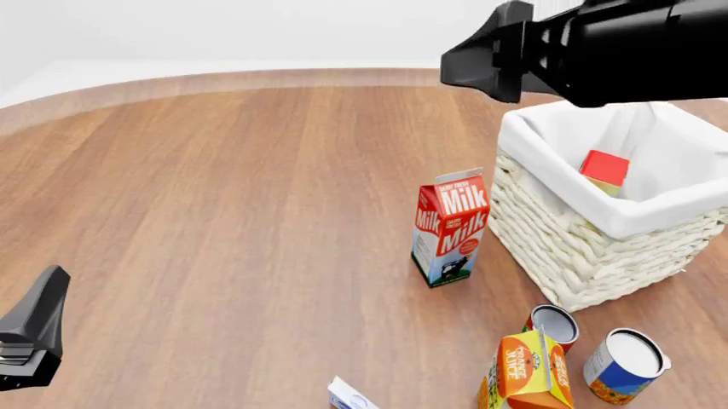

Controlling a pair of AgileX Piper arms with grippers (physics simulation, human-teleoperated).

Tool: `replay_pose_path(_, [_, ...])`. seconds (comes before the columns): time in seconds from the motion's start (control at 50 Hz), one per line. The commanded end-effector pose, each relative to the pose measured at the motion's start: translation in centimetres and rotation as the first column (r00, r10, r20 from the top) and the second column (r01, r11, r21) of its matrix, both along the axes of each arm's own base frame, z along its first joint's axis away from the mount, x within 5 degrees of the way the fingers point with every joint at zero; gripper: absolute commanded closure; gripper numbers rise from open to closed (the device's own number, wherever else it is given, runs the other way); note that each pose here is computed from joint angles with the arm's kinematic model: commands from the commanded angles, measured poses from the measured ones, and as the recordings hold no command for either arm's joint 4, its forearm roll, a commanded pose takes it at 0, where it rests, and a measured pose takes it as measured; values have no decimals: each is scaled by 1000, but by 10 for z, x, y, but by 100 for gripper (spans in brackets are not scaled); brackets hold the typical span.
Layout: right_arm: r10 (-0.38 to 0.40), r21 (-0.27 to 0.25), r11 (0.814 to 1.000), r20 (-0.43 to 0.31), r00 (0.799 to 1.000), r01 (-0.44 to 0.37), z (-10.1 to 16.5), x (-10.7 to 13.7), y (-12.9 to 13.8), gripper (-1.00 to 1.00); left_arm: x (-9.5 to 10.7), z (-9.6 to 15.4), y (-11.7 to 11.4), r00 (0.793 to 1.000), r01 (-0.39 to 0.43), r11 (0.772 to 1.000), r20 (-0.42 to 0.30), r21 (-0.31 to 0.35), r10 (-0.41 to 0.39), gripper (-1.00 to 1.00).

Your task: Pick up the cream cheese box and the butter, and put them in the basket.

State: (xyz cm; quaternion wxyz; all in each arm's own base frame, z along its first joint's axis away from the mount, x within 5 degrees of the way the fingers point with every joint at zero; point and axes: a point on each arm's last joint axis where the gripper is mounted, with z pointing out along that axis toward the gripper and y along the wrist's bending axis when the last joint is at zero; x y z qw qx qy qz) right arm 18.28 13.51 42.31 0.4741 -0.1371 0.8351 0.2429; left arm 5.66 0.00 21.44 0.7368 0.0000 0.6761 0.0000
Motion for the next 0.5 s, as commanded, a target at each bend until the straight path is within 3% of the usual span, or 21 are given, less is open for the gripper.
replay_pose_path(0.02, [118, -51, 992, -6, 993, -118, 3, -10, 21, -100, 0, 0, 0, 1000, 0, 1000, 0, 0, 0, -100])
replay_pose_path(0.18, [186, -100, 977, -33, 982, -189, -5, -9, 41, -100, 0, 0, 0, 1000, 0, 1000, 0, 0, 0, -100])
replay_pose_path(0.5, [262, -144, 951, -90, 961, -273, -25, -11, 69, -100, 0, 0, 0, 1000, 0, 1000, 0, 0, 0, -100])
